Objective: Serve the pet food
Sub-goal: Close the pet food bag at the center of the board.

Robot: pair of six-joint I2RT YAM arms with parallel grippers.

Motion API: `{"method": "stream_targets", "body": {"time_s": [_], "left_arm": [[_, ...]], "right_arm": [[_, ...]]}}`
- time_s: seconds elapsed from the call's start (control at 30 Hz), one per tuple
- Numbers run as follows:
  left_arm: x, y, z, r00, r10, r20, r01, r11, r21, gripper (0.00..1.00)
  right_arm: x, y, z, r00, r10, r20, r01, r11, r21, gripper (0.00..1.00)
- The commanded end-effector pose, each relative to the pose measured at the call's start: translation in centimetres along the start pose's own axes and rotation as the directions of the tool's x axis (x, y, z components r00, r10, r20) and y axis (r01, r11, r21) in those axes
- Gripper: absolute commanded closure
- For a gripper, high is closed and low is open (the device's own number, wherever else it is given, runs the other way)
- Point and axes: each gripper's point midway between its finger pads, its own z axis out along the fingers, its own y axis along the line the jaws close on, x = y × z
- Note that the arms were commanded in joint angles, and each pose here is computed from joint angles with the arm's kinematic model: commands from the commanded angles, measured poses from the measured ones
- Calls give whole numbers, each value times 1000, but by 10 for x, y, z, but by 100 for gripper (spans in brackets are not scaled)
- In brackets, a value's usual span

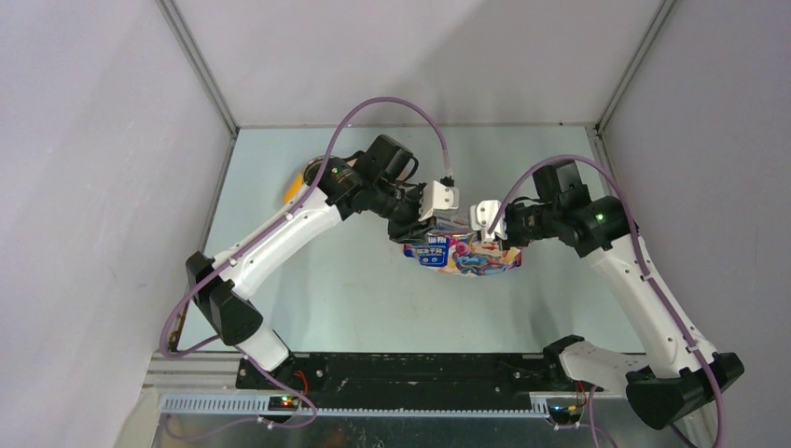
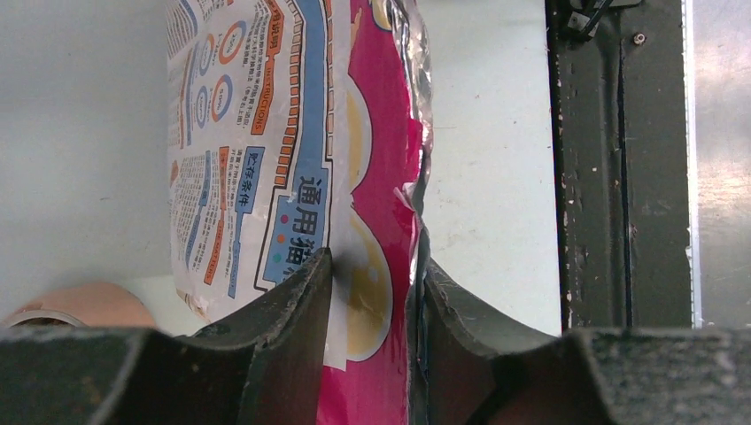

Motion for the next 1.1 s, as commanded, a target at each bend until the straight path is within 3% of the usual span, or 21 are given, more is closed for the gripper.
{"method": "stream_targets", "body": {"time_s": [0.0, 0.1, 0.2, 0.27, 0.5, 0.67, 0.8, 0.97, 1.03, 1.07], "left_arm": [[-6, -8, -15, 999, 33, 15, -33, 999, -6, 57], [-4, -8, -14, 999, 30, 14, -30, 1000, -9, 57], [0, -7, -12, 1000, 24, 4, -24, 1000, -18, 59], [3, -6, -11, 1000, 19, -2, -19, 1000, -21, 62], [7, -4, -12, 1000, 6, -6, -6, 999, -44, 67], [3, 0, -18, 1000, -14, 26, 15, 998, -60, 57], [-1, 3, -23, 999, -23, 46, 26, 997, -68, 55], [-1, 2, -23, 998, -30, 47, 33, 997, -66, 54], [0, 2, -23, 998, -35, 45, 38, 997, -64, 54], [0, 2, -24, 998, -35, 44, 37, 997, -64, 54]], "right_arm": [[-19, 13, -9, 997, 57, 52, -54, 996, -64, 100], [-20, -3, -9, 995, 83, 57, -83, 997, 4, 97], [-25, -16, -8, 992, 82, 95, -90, 992, 83, 70], [-28, -20, -5, 991, 70, 110, -83, 989, 119, 60], [-28, -21, 12, 994, 46, 98, -60, 988, 144, 53], [-24, -18, 23, 998, 12, 69, -23, 987, 161, 52], [-26, -19, 26, 998, -2, 68, -11, 981, 194, 56], [-34, -17, 24, 996, -23, 85, 6, 980, 201, 88], [-34, -14, 23, 996, -32, 80, 16, 981, 192, 99], [-35, -13, 23, 996, -38, 79, 23, 982, 188, 100]]}}
